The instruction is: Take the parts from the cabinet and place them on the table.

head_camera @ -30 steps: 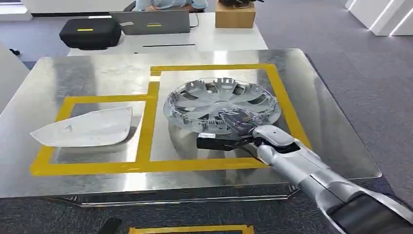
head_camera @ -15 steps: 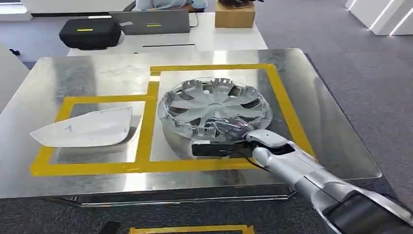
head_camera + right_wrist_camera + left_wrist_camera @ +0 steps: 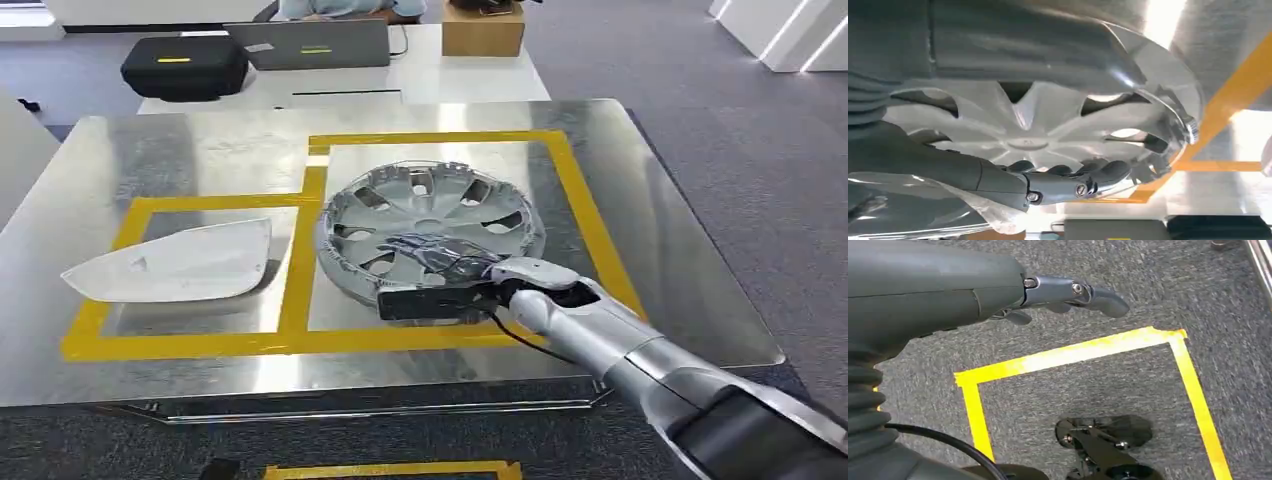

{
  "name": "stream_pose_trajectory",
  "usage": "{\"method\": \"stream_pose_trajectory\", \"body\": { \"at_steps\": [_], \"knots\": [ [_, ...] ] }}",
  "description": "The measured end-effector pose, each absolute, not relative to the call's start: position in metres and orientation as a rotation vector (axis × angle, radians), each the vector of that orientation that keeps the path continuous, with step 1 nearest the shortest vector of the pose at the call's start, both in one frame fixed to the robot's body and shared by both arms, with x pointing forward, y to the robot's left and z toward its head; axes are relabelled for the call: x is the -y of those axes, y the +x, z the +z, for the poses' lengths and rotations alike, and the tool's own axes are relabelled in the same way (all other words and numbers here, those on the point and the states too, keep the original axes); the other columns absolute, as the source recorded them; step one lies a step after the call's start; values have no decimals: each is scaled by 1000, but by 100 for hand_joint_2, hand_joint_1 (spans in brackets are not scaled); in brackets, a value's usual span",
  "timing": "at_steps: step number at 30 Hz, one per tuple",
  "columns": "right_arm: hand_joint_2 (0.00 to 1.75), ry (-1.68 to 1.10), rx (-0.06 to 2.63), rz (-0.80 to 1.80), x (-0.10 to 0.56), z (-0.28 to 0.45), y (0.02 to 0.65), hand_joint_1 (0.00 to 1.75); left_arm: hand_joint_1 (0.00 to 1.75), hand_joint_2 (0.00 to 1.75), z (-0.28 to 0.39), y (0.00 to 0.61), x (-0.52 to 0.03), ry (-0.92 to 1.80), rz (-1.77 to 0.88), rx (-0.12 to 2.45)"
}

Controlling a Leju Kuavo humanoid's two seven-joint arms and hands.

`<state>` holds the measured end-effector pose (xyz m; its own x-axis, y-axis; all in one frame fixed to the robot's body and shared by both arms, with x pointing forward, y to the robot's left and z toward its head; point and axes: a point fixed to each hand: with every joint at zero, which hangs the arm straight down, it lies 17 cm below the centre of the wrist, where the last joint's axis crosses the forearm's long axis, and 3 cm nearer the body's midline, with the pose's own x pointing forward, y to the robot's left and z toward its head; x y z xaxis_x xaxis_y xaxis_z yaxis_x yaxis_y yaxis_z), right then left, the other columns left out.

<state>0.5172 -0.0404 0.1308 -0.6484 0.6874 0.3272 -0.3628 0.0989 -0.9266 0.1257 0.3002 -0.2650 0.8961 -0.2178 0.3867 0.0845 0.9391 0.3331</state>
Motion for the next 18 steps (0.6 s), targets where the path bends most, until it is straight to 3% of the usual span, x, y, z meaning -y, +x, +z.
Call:
{"method": "stream_pose_trajectory", "body": {
  "at_steps": [11,18],
  "knots": [
    [0,-436,1632,1733,48,191,531,0,0,0,-266,116,-306,323,-95,425],
    [0,-723,1715,1592,135,220,545,0,0,0,-267,106,-306,330,-22,407]
  ]
}}
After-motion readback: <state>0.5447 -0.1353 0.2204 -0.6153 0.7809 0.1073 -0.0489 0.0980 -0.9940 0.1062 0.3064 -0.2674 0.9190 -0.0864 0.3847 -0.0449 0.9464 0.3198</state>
